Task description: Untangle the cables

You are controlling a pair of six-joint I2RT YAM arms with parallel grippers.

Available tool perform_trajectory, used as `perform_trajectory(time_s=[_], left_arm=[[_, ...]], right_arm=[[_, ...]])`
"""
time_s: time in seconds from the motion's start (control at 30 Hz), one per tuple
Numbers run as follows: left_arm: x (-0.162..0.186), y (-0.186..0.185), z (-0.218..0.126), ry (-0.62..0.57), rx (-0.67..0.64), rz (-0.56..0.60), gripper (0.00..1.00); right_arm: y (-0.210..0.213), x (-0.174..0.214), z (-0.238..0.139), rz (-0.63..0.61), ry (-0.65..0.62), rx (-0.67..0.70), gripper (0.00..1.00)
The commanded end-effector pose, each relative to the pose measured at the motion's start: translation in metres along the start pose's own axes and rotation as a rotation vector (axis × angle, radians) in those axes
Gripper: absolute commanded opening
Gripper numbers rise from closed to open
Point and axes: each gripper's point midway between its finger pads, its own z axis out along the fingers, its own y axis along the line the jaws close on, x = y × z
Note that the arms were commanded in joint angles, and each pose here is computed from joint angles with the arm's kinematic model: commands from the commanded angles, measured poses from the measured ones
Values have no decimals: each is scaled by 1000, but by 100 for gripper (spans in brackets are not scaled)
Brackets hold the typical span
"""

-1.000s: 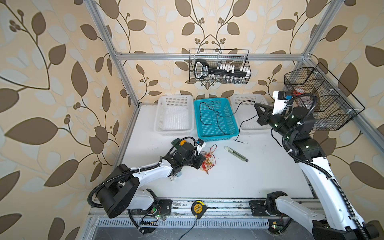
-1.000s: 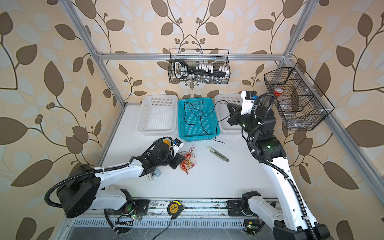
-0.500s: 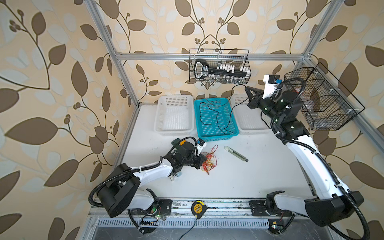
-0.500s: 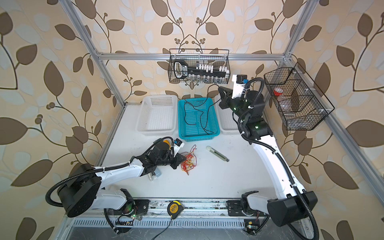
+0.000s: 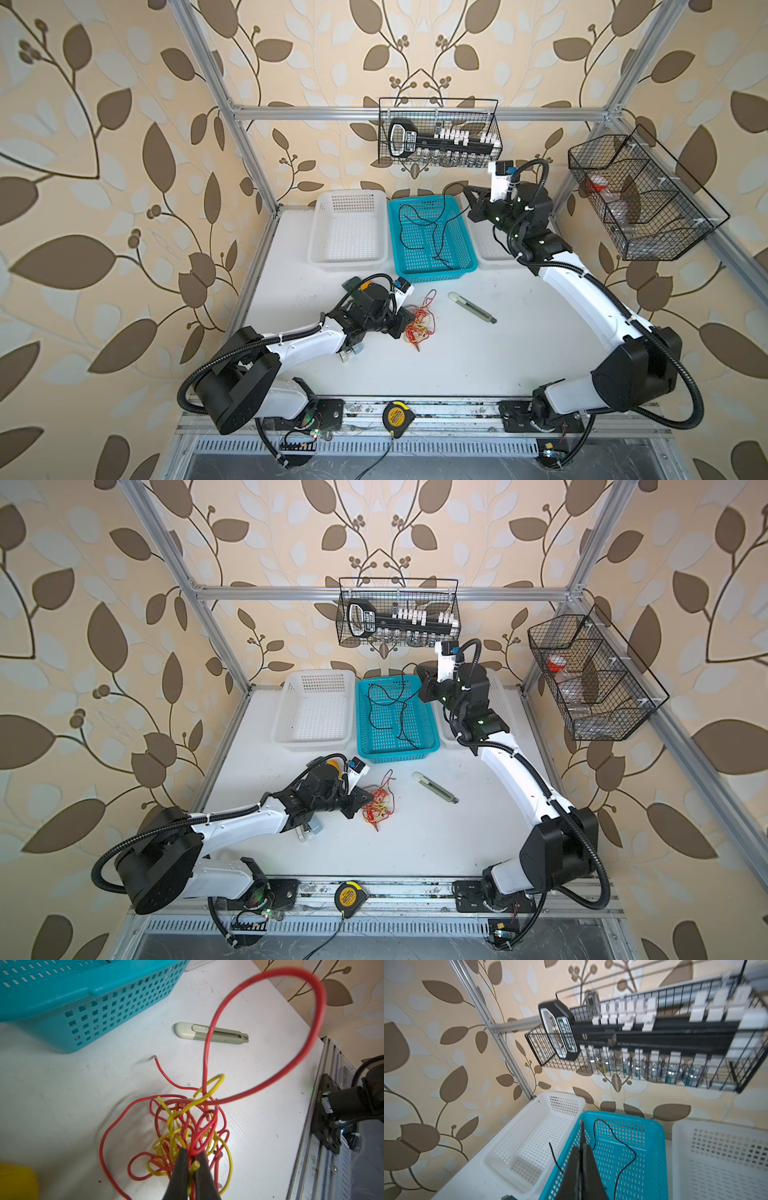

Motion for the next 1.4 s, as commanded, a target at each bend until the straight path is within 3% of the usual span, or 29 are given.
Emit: perform_trajectory(time_s=[0.0,0.27,0.57,0.67,0.87,1.07,1.23,1.37], left_arm=[[-26,-11,-3,-70,44,39,0],[-31,-13,-4,-76,46,53,0],[-34,-14,-4,-79,47,58,0],[-34,-14,-5,-79,47,53,0],[-32,-13,-5,-82,45,56,0],[-31,-12,-4,-78,42,55,0],[-34,-13,-2,-85,52,49,0],[-39,-15,-3,-96,56,39,0]], right_arm=[[-8,44,14,-5,78,33,0],[-36,156,36,-18,358,214,0],[-61,211,40,-18,506,321,15],[-62,208,42,-27,506,326,32],[-78,196,37,-25,499,372,47],[-85,172,19,29,435,320,50],[-52,149,-3,20,371,215,50],[-17,154,-31,20,353,138,50]])
